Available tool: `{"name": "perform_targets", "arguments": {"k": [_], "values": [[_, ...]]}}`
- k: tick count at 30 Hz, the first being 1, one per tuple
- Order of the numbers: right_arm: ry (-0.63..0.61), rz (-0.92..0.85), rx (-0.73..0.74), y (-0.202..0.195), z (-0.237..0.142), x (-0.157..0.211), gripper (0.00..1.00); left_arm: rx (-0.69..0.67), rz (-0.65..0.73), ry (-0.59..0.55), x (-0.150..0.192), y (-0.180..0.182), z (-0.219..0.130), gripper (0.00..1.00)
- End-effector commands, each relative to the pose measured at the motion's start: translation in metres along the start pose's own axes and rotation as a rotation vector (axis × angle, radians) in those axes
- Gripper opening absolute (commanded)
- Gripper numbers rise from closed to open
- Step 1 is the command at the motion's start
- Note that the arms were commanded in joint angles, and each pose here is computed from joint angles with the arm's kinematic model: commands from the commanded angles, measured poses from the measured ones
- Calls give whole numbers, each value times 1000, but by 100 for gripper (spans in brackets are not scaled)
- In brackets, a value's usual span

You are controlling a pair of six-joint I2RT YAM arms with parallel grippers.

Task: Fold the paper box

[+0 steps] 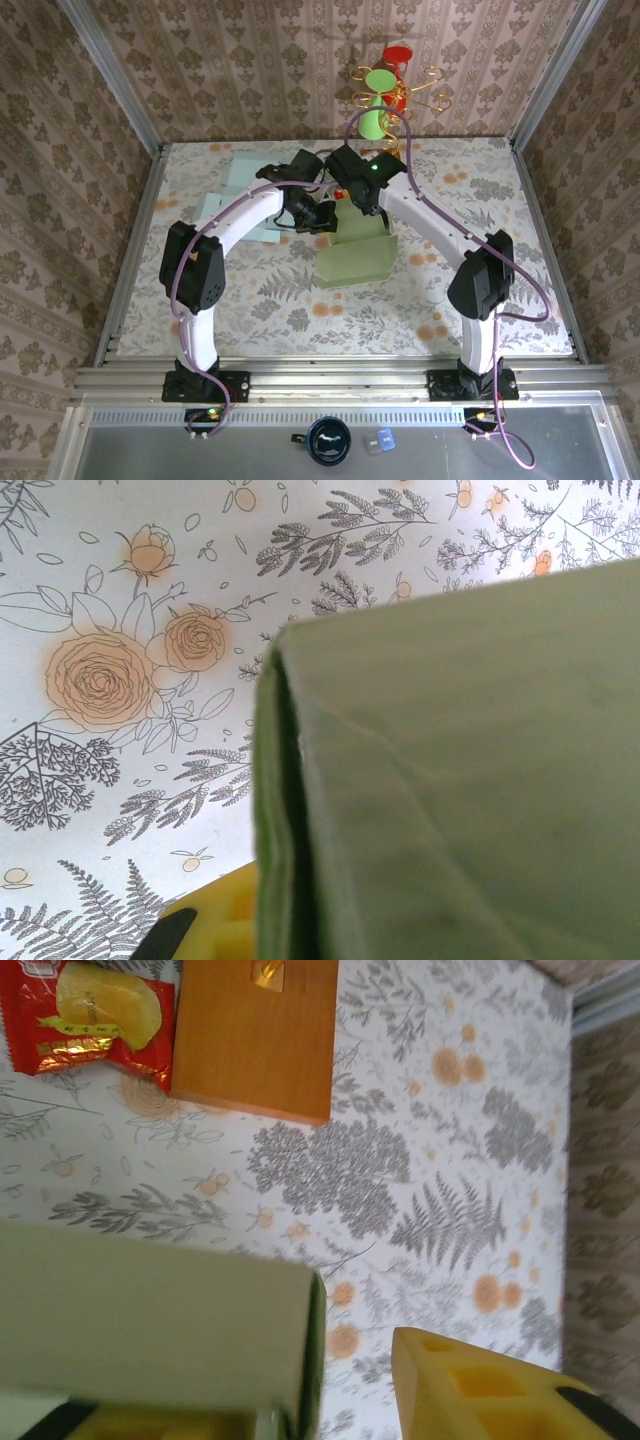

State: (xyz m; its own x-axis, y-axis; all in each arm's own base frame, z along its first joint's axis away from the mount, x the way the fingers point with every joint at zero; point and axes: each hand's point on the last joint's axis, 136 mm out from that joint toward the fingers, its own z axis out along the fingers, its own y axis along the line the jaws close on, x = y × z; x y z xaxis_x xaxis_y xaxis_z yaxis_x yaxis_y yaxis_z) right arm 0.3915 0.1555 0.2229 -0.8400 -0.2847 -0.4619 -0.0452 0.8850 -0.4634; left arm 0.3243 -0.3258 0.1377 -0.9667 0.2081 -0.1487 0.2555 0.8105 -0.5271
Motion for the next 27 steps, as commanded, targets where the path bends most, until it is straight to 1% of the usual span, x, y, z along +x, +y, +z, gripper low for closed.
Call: {"name": "perform_targets", "arguments": {"k": [1,3,7,10,14,16,18,19,22,24,25,27], "values": [[-18,71,-99,-3,-19,6,48,-13,-3,-3,0,-4,-6,0],[0,77,-106,0,-16,17,49,-16,-7,-1,0,-3,-5,0],[30,69,-91,3,-6,34,43,-17,-8,2,0,-3,-4,0],[28,56,-68,4,-3,35,42,-18,-8,5,-1,-3,-3,0],[38,37,-36,10,7,36,36,-20,-8,6,-2,-3,-2,0],[33,27,-13,12,9,37,28,-18,-8,6,-2,-3,-1,0],[19,23,4,12,10,36,16,-20,-10,6,-3,-3,-1,0],[15,23,6,13,10,36,13,-22,-9,6,-3,-2,-1,0],[21,19,20,15,12,38,10,-23,-13,5,-2,-1,1,0],[17,20,34,16,12,38,2,-29,-16,7,-1,2,3,0],[14,23,38,16,11,39,0,-34,-17,7,-1,3,4,0],[3,32,44,15,10,39,0,-49,-20,4,-1,8,7,0]]}}
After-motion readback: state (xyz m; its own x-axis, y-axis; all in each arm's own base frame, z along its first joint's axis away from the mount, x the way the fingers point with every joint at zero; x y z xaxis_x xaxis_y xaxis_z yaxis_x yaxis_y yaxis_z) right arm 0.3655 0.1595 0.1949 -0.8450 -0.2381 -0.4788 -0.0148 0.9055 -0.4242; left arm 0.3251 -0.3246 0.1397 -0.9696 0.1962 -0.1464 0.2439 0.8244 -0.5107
